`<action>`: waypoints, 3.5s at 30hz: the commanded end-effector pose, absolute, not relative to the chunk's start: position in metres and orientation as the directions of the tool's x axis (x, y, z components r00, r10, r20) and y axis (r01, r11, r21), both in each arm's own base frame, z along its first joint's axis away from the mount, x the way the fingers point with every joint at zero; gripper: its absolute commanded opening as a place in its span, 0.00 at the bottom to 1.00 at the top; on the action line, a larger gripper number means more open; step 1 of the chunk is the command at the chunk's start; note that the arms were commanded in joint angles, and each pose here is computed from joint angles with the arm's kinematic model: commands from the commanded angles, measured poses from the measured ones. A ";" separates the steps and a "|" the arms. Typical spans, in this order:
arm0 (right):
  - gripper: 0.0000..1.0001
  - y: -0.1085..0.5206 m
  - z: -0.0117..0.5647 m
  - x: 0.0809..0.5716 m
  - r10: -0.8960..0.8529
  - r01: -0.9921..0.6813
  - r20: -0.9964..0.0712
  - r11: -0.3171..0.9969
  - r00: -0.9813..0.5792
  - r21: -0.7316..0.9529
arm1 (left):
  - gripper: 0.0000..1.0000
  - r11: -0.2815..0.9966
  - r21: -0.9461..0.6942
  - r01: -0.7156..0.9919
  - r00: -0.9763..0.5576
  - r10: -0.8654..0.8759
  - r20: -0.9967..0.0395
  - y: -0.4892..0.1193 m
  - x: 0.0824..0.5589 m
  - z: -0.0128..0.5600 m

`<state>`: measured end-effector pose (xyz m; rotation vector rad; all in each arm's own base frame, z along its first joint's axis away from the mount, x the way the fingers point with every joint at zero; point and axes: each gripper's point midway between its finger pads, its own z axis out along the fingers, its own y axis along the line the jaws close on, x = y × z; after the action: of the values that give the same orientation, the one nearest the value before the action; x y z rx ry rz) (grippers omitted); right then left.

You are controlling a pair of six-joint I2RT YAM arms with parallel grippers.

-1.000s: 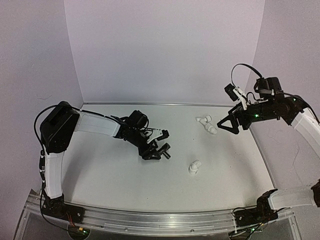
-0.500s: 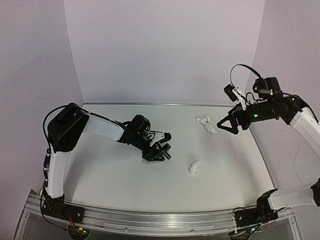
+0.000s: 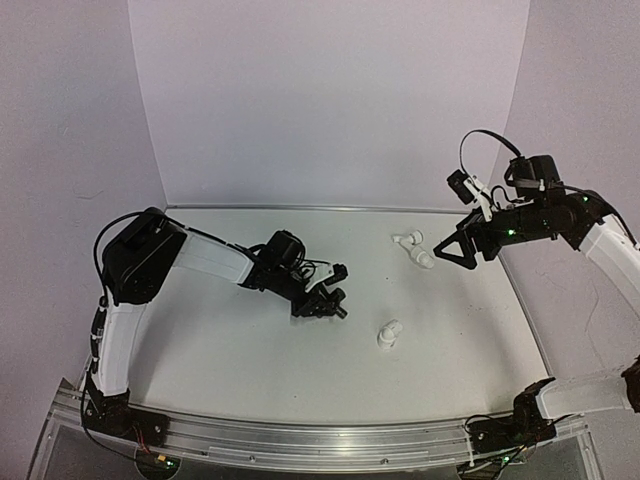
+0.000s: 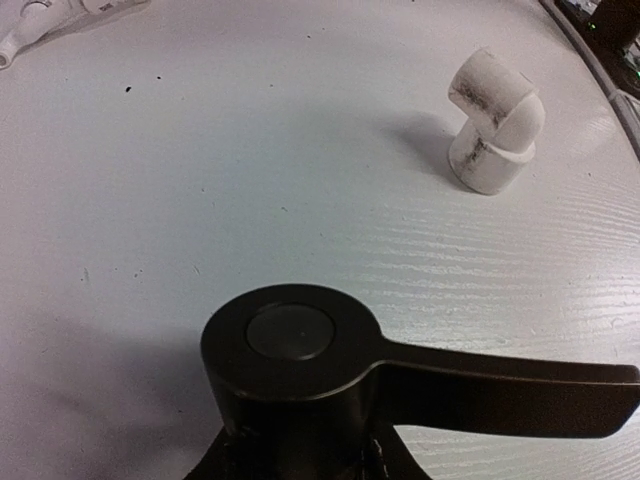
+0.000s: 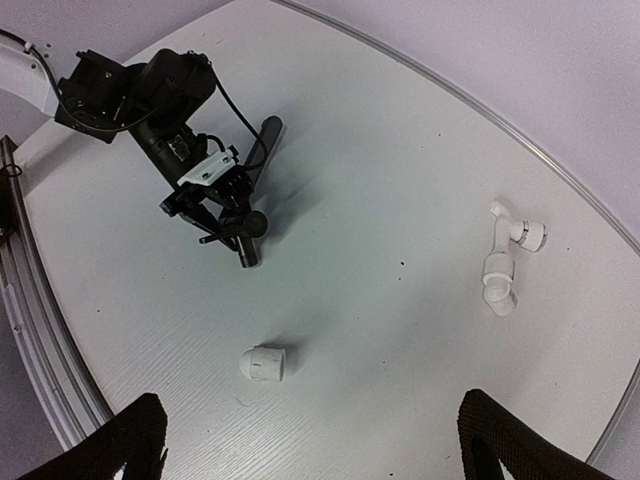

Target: Install the water faucets

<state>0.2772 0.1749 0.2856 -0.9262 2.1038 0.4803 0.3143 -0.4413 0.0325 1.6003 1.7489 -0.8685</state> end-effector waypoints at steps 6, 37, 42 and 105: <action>0.98 0.181 0.293 0.286 -0.462 -0.762 -0.783 0.647 -0.417 0.024 | 0.00 0.117 -0.100 0.988 -0.144 0.483 -0.864 -0.450 0.310 0.111; 0.88 0.251 0.378 0.297 -0.212 -0.919 -0.943 0.355 -0.258 0.171 | 0.00 0.047 -0.460 0.886 -0.414 -0.365 -0.834 -0.436 0.253 0.453; 0.87 0.255 0.380 0.281 -0.204 -0.945 -0.955 0.292 -0.214 0.150 | 0.00 -0.032 -0.498 0.867 -0.454 -0.464 -0.761 -0.427 0.247 0.465; 0.00 0.323 0.398 0.212 -0.164 -0.971 -0.959 -0.096 0.231 -0.217 | 0.39 -0.842 -0.429 0.329 -0.905 -0.151 -0.398 -0.441 0.183 0.548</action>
<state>0.2274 0.3217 0.3651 -1.4794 1.2465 0.9844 0.2176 -0.4857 0.4996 0.3243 1.1096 -2.7277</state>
